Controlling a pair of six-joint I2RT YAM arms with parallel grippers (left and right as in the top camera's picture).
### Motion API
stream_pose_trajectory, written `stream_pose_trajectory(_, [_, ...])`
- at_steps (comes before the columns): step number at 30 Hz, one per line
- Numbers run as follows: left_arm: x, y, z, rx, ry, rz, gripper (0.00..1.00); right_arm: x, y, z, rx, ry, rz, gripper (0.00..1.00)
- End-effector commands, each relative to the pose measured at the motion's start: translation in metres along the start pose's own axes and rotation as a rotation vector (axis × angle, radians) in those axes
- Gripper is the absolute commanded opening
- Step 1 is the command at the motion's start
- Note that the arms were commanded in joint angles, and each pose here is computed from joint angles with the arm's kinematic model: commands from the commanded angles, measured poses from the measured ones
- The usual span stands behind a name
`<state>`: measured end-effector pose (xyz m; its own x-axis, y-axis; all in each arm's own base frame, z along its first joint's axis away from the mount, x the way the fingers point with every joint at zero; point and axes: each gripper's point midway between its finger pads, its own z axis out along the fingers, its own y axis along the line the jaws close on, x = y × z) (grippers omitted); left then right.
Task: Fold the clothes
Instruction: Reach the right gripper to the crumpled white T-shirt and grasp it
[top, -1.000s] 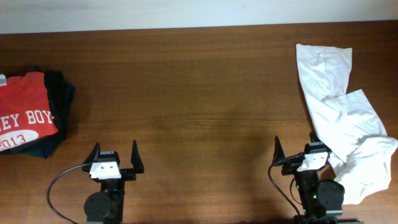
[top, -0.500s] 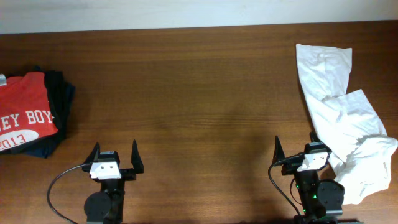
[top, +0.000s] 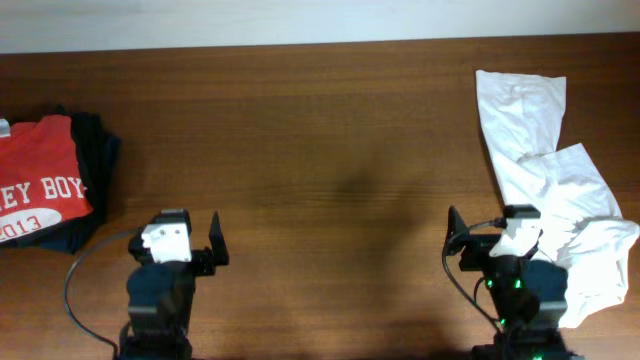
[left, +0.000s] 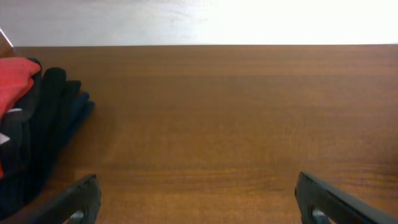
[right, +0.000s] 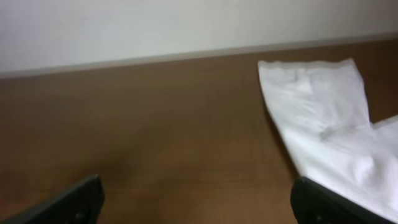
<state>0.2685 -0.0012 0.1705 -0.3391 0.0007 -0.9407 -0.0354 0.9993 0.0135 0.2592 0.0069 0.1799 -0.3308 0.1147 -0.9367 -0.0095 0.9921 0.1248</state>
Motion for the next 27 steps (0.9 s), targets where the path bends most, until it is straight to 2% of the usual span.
stream_pose_trajectory(1, [-0.018, -0.003, 0.018, -0.004, 0.137, 0.018, 0.99, -0.025, 0.0, 0.012, 0.025, 0.099, 0.003, 0.99])
stream_pose_trajectory(8, [-0.03, -0.011, 0.046, 0.015, 0.443, 0.045, 0.99, -0.026, -0.005, 0.062, 0.063, 0.491, -0.031, 0.99])
stream_pose_trajectory(11, [-0.034, -0.011, 0.048, 0.015, 0.45, 0.045, 0.99, -0.02, -0.007, 0.077, 0.071, 0.576, -0.029, 0.99])
stream_pose_trajectory(12, [-0.034, -0.011, 0.048, 0.015, 0.45, 0.045, 0.99, -0.017, -0.026, 0.08, 0.146, 0.588, -0.029, 0.99])
stream_pose_trajectory(14, [-0.033, -0.011, 0.047, 0.015, 0.454, 0.046, 0.99, -0.016, -0.093, 0.071, 0.432, 0.577, 0.107, 0.99])
stream_pose_trajectory(17, [-0.033, -0.011, 0.047, 0.015, 0.457, 0.046, 0.99, -0.017, -0.191, 0.036, 0.706, 0.518, 0.297, 0.98])
stream_pose_trajectory(21, [-0.033, -0.011, 0.047, 0.015, 0.457, 0.046, 0.99, -0.024, -0.285, -0.008, 0.937, 0.367, 0.442, 0.91])
stream_pose_trajectory(23, [-0.033, -0.011, 0.047, 0.015, 0.457, 0.046, 0.99, -0.021, -0.309, -0.018, 0.988, 0.337, 0.473, 0.91])
stream_pose_trajectory(27, [-0.033, -0.011, 0.047, 0.015, 0.457, 0.046, 0.99, 0.026, -0.332, -0.011, 1.006, 0.442, 0.541, 0.79])
